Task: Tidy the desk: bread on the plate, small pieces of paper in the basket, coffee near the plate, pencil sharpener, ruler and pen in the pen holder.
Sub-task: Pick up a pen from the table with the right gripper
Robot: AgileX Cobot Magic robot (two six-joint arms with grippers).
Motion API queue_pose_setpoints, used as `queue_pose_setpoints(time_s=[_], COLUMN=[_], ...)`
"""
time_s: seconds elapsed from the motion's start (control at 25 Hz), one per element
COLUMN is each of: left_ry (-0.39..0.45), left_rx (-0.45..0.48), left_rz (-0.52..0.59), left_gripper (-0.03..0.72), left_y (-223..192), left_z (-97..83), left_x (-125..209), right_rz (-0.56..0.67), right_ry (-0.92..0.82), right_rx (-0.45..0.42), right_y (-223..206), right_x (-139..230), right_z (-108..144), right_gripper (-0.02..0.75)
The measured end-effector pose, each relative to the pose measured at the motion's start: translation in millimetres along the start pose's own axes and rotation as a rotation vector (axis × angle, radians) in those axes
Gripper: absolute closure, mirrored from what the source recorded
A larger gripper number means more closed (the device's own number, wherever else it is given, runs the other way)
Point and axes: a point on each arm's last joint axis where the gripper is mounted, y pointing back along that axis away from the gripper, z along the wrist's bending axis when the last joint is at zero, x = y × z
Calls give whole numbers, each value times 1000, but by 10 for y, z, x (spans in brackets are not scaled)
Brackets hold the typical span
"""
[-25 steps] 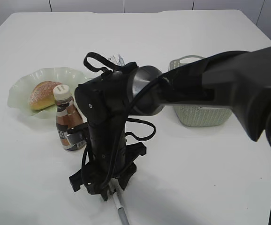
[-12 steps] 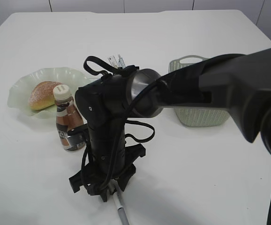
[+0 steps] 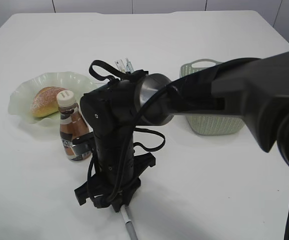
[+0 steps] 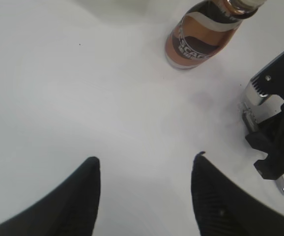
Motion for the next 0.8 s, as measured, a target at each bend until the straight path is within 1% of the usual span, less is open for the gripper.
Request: queue_pose_setpoints(time_s=[0.08,0.16,0.32,0.4,0.52,0.6,0.68,0.8], left_ry=[0,0,0,0,0,0,0,0], left_rx=[0,0,0,0,0,0,0,0], left_rz=[0,0,0,0,0,0,0,0], left_gripper=[255,255,255,255,255,255,255,255], left_y=[0,0,0,0,0,0,0,0], left_z=[0,0,0,0,0,0,0,0], left_x=[0,0,0,0,0,0,0,0], right_rz=[0,0,-2,1,-8,-37,-76,-133], right_ry=[3,16,54,81,107,118,125,117], right_rx=[-2,-2,-2,-16,-84,-141,-193,-256], right_y=[0,0,4,14,109,261,463,741], right_x=[0,0,-3,2,7,3,1,-4], right_z=[1,1,3,16,18,-8,-79,-288], right_gripper=[603,636,647,647,653,660,662,662])
